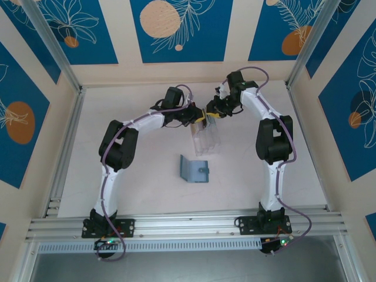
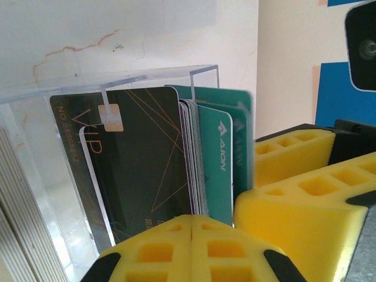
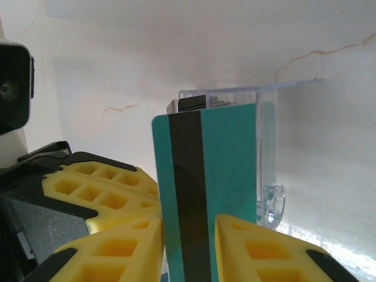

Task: Put the credit cards into the card holder
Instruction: Pick up the credit card from the storage box.

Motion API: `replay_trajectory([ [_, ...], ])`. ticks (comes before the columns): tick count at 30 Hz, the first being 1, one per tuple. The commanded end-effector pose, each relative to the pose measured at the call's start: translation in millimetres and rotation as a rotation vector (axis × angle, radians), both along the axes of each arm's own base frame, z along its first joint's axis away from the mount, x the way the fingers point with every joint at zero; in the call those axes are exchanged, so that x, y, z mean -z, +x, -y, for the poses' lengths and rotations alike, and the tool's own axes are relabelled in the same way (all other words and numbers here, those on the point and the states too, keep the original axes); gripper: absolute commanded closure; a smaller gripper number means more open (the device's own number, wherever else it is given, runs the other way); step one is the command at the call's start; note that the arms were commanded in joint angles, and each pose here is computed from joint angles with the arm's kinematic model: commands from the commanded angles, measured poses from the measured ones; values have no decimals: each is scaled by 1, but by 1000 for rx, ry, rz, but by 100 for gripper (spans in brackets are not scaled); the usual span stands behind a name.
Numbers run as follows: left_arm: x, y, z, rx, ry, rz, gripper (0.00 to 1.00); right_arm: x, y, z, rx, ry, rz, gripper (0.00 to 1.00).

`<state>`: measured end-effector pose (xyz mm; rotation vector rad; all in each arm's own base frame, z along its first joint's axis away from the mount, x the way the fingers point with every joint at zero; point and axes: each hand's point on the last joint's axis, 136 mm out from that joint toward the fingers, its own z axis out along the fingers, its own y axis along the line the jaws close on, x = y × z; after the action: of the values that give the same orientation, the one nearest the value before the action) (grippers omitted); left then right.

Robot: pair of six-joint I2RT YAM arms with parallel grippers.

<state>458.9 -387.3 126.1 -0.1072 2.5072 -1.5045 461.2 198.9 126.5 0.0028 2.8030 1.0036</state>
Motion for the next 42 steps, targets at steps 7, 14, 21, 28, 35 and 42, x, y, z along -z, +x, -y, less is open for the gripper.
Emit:
replay_trajectory([
  [7, -13, 3, 5, 17, -16, 28, 98, 3, -5, -11, -24, 26, -32, 71],
  [14, -9, 2, 6, 17, -10, 20, 98, 3, -4, -7, -17, 18, -31, 77],
  [21, -10, 2, 5, 17, -4, 24, 98, 5, -4, -2, -7, -8, -31, 82],
  [28, -8, 3, 5, 15, 0, 22, 98, 1, -4, 6, 9, -38, -15, 87],
  [35, -12, 4, 4, 19, 15, 30, 98, -12, -5, 15, 25, -92, 26, 90],
  [42, -22, 5, 4, 34, 48, 60, 98, -17, -5, 23, 35, -135, 45, 97],
])
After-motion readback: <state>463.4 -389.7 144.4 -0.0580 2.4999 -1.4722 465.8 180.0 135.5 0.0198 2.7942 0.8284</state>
